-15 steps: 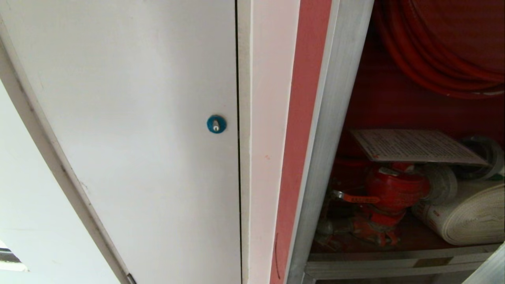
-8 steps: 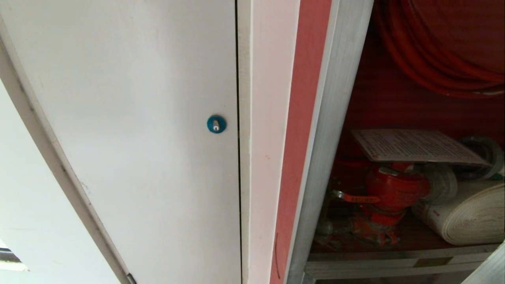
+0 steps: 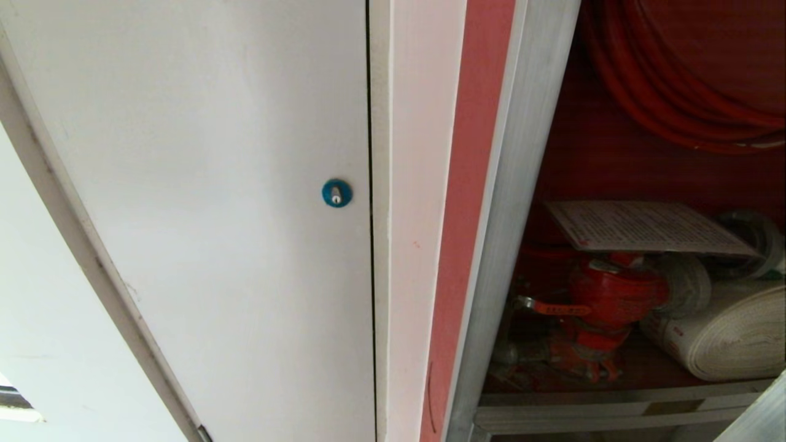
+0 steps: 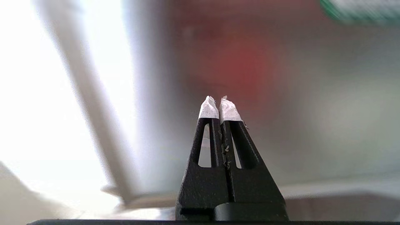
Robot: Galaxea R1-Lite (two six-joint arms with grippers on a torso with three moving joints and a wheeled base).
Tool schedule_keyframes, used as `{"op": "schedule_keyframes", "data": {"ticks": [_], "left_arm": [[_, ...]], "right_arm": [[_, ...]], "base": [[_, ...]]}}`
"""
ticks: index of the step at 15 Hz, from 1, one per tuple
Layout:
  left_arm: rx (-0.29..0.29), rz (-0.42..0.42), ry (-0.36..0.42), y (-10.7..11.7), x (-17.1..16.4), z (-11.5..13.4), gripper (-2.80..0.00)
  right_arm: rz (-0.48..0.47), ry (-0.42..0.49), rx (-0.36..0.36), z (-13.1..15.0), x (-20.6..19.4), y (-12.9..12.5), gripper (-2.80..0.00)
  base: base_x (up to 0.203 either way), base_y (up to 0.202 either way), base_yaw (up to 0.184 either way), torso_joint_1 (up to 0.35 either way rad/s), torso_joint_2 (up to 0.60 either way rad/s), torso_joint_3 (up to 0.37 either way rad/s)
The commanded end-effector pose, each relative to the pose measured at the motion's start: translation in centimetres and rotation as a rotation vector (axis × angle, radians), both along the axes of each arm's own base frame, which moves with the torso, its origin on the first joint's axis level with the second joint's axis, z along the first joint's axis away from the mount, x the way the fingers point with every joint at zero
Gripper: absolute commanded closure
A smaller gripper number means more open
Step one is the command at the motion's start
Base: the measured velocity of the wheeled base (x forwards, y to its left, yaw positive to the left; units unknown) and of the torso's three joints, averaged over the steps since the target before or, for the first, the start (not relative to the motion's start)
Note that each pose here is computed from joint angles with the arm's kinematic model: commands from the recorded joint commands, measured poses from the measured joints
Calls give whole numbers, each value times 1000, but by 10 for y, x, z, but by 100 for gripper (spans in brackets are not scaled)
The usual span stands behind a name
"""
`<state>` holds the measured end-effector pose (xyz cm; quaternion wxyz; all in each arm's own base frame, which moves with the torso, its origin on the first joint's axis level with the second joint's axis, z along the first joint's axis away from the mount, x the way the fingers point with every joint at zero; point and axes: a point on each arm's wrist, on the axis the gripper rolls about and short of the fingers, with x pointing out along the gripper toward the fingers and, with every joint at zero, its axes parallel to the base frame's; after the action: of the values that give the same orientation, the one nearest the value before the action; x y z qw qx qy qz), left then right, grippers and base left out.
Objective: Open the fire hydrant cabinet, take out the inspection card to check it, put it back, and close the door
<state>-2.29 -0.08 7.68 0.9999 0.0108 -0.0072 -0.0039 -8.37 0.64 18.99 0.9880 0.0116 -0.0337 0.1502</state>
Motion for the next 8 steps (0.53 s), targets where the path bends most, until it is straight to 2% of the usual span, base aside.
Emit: {"op": "schedule_keyframes", "data": {"ticks": [1, 2, 4, 6, 8], "left_arm": [[0, 0, 8, 0, 1, -2, 0], [0, 0, 8, 0, 1, -2, 0], [0, 0, 8, 0, 1, -2, 0], [0, 0, 8, 0, 1, -2, 0], [0, 0, 8, 0, 1, -2, 0]], "right_arm": [[202, 54, -10, 40, 0, 4, 0], [300, 82, -10, 51, 2, 6, 0], [422, 153, 1, 65, 15, 8, 0], [492, 212, 14, 79, 34, 10, 0], [536, 227, 15, 92, 52, 10, 0]], "base": [[0, 0, 0, 0, 0, 0], [0, 0, 0, 0, 0, 0], [0, 0, 0, 0, 0, 0], [0, 0, 0, 0, 0, 0], [0, 0, 0, 0, 0, 0]]}}
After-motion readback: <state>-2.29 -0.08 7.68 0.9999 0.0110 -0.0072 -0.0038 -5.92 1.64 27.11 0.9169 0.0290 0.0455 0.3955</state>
